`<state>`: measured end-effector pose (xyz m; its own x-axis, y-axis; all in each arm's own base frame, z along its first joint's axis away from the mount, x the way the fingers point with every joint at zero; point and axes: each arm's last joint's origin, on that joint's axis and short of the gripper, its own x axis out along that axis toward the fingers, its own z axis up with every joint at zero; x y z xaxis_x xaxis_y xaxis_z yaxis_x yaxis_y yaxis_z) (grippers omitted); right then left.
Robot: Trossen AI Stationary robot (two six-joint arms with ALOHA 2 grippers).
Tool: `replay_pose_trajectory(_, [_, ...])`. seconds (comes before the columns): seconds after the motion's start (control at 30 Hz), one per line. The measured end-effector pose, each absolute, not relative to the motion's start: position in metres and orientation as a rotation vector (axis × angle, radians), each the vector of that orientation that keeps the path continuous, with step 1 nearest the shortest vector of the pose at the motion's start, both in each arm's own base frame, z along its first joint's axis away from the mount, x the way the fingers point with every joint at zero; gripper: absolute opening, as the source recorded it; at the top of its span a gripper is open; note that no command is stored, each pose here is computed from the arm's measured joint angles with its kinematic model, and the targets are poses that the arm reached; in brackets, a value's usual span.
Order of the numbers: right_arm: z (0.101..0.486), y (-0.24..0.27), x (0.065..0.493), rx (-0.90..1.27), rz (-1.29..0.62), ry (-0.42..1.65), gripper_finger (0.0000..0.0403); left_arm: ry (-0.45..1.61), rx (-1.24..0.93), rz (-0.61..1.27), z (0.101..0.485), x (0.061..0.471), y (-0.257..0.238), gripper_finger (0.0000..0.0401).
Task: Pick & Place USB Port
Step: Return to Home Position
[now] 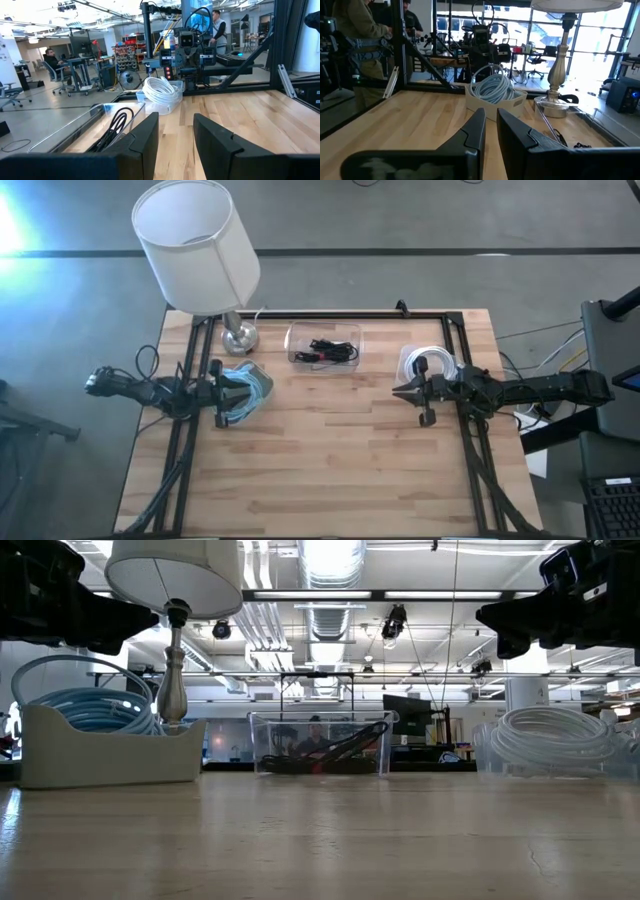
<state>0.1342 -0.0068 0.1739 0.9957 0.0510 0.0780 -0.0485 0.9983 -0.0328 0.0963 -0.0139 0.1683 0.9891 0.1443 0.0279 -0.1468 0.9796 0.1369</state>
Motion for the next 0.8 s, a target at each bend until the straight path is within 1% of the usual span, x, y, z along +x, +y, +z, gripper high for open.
replay_pose_trajectory(0.8, [0.1739,-0.0069,0.1342,-0.033,0.05,-0.079,0.0043,-0.018,0.139,0.146,0.1683,0.0963,-0.0139,0.0126])
